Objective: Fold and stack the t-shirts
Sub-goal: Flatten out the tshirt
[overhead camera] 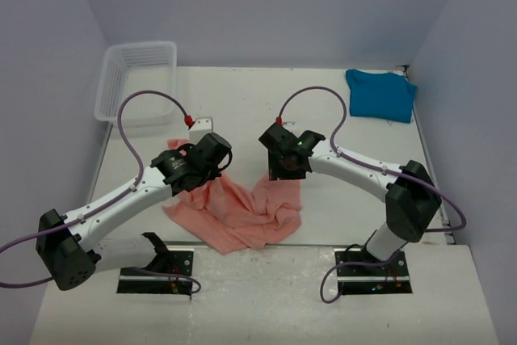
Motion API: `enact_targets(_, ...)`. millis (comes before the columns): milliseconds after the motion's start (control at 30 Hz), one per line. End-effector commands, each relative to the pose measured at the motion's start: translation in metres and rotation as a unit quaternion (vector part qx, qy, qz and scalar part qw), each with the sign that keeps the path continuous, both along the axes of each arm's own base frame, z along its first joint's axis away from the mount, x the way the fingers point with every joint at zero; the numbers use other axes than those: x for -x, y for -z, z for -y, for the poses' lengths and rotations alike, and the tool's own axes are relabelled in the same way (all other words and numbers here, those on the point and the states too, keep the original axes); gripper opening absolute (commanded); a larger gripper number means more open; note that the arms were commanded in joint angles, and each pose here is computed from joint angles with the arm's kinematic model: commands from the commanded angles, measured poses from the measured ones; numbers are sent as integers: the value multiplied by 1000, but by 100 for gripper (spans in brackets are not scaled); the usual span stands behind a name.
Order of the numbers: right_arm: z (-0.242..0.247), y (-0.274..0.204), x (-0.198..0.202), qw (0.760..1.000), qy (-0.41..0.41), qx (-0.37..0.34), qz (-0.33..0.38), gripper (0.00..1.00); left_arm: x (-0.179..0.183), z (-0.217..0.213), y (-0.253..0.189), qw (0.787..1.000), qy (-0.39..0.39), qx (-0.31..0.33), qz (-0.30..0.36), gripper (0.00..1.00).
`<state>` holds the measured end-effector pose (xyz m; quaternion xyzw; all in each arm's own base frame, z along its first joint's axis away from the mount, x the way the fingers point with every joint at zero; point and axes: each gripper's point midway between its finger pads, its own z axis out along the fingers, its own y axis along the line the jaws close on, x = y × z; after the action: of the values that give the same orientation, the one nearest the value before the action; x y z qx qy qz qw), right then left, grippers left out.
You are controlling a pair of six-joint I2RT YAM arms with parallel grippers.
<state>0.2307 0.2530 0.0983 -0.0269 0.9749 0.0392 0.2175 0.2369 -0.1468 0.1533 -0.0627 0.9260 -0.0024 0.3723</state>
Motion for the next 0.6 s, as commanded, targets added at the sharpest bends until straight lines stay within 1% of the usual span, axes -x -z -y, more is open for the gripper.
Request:
enact_targets(0,23,7,-34,999,28,24,1,57,-8,1,-13,1000,2,3,17,0)
enact_targets(33,30,17,-46,999,43,32,-8,57,-8,1,-14,1000,3,3,17,0)
enact_targets(100,30,19,-62,999,44,31,-7,57,-8,1,-15,1000,3,4,18,0)
enact_targets(133,37,29,-70,997,56,40,-19,57,-7,0,-14,1000,2,2,18,0)
enact_targets(267,37,38,-93,997,57,38,-28,56,-6,-2,-12,1000,3,1,17,0)
enact_targets(567,48,62,-108,995,66,48,-55,56,-6,-1,-10,1000,9,7,17,0)
